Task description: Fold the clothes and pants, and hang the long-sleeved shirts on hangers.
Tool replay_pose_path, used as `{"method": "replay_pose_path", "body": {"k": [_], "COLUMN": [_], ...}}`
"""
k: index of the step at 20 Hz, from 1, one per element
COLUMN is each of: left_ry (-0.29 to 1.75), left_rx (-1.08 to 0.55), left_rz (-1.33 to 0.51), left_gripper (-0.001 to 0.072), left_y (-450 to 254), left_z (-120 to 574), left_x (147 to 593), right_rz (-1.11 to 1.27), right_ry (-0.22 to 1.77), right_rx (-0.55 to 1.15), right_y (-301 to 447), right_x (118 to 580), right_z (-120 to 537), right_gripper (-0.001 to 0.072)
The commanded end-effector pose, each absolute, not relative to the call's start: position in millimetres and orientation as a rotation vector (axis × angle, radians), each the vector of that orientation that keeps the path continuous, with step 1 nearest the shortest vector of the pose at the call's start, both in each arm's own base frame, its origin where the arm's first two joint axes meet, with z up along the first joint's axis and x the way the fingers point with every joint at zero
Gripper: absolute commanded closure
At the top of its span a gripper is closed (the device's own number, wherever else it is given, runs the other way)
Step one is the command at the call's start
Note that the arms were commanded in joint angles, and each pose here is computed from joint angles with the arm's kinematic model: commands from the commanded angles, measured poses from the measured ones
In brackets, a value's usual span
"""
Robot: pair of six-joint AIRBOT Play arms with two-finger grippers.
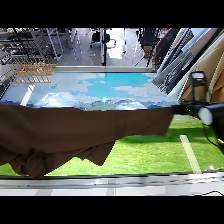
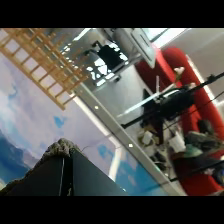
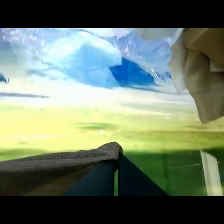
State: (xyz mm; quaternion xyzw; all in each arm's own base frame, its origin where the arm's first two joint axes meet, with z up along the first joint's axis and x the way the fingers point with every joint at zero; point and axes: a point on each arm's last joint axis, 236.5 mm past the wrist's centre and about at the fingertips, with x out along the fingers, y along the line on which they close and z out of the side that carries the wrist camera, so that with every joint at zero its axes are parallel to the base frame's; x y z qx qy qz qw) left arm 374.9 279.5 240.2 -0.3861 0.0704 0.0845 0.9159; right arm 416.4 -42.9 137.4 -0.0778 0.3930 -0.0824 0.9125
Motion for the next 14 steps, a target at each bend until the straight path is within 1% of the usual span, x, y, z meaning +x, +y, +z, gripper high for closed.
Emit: {"method": "replay_pose_path", "body": {"k": [1,4,6,7,8,9,10,11,12,13,14], "left_ry": [0.091,0.18,0.204,0.198,0.183,0.166,0.174,0.224,0.315,0.458,0.651], "left_rx": [-0.947,-1.003,-1.005,-1.001,-0.995,-1.009,-1.0,-0.951,-0.919,-0.906,-0.921], "left_rz": [0.188,0.174,0.148,0.146,0.149,0.153,0.123,0.093,0.092,0.135,0.252], "left_gripper": [0.0702,0.0702,0.0699,0.0624,0.0288,0.0099,0.0099,0.0106,0.0137,0.0207,0.022], "left_y": [292.0,276.6,273.4,277.9,286.4,295.9,300.9,303.9,307.2,312.9,324.6], "left_z": [162.8,97.9,80.5,80.3,85.8,92.7,100.2,100.9,90.8,68.5,34.9], "left_x": [466.1,526.9,551.8,556.8,556.6,550.7,538.6,520.3,497.1,465.0,418.3], "right_rz": [-0.162,-0.158,-0.153,-0.157,-0.164,-0.177,-0.195,-0.188,-0.142,-0.045,0.117], "right_ry": [0.668,0.714,0.721,0.72,0.729,0.762,0.834,0.932,1.044,1.165,1.274], "right_rx": [-0.054,-0.019,0.045,0.086,0.12,0.163,0.201,0.199,0.184,0.197,0.241], "right_y": [-50.8,-54.1,-49.3,-50.4,-53.0,-57.2,-63.3,-66.7,-64.3,-50.1,-20.3], "right_x": [516.3,576.1,605.2,613.9,616.1,611.2,597.4,577.1,552.8,525.2,496.6], "right_z": [79.1,25.8,8.1,5.9,7.1,7.8,5.3,-0.8,-8.5,-16.3,-20.2], "right_gripper": [0.0702,0.0701,0.0699,0.0699,0.0656,0.0486,0.0313,0.0263,0.0269,0.0269,0.027]}}
